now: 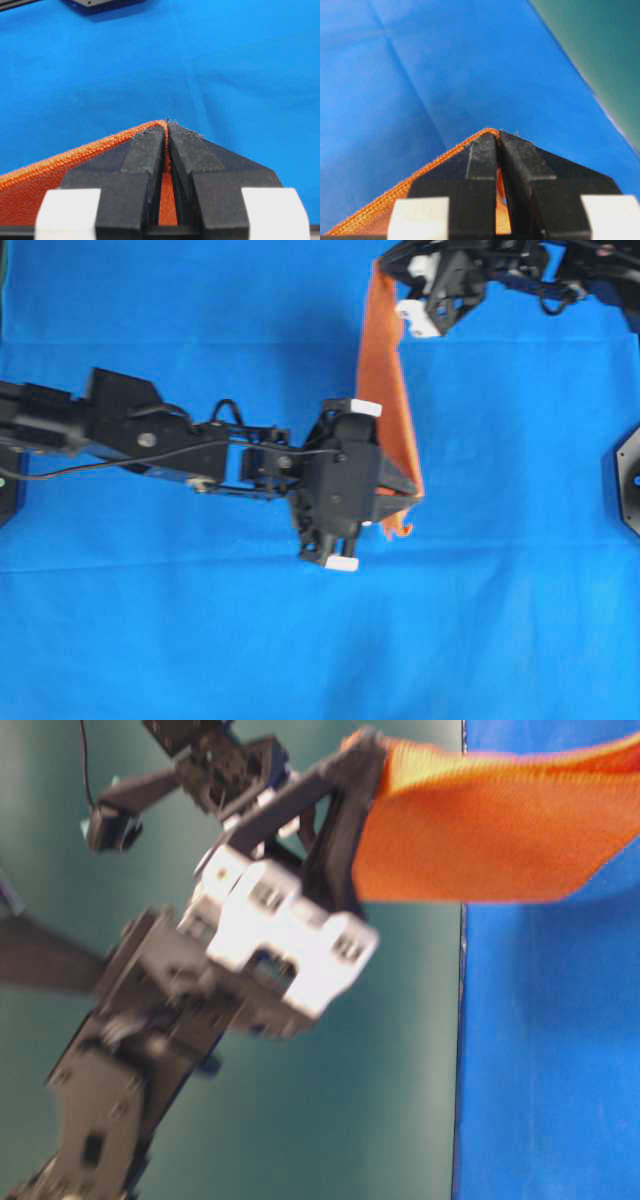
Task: Fold the orange towel.
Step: 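Lift the towel and rotate it vertical, right gripper moving to the far side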
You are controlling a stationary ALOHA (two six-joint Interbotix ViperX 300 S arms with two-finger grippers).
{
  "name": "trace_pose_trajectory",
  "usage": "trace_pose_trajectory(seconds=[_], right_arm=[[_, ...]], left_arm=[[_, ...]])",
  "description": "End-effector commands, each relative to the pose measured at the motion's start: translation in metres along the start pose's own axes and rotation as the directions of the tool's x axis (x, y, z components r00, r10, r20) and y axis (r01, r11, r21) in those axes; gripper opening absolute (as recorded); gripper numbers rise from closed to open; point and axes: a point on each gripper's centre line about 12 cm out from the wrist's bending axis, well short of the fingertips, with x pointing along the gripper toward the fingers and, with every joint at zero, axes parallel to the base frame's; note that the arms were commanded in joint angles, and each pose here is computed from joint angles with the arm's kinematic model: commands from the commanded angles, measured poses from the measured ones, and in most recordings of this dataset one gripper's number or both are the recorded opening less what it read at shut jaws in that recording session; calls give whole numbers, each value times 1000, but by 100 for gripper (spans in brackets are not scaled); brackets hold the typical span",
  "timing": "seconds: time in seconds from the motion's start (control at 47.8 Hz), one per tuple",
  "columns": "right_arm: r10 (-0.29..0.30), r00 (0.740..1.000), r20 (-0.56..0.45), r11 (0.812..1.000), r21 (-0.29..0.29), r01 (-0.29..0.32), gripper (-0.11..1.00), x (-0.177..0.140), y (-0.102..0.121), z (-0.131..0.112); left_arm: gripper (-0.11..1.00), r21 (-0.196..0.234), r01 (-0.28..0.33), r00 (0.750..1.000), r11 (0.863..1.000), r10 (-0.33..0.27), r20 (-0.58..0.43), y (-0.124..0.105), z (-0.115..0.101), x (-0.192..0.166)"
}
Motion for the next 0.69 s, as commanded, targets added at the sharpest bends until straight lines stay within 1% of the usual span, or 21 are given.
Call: trace_pose_trajectory(seconds=[0.0,0.188,0.335,0.397,0.46,0.481,0.565,0.669], right_arm=[[-74,996,53,996,49,71,3,-21,-31,9],[-80,996,24,996,51,79,3,-37,-31,-9],[-82,997,5,995,51,81,3,-36,-32,-12],[-81,997,-6,996,47,81,3,-31,-32,-14],[-78,997,-20,996,46,79,3,-23,-32,-17],[-77,997,-23,996,46,78,3,-20,-32,-17],[-70,997,-35,997,42,72,3,-7,-30,-20],[-38,999,-26,999,26,38,3,14,-20,-21]], left_arm=[[1,25,20,996,999,-22,86,-16,31,4],[1,25,18,994,1000,-20,109,-16,42,29],[1,24,20,995,1000,-23,98,-17,38,33],[1,19,24,996,1000,-25,83,-18,32,33],[1,-3,29,998,1000,-29,64,-20,23,31],[1,-11,32,998,999,-31,51,-21,17,30],[1,-15,41,999,999,-41,8,-25,-3,26],[1,-24,48,998,999,-49,-26,-30,-24,17]])
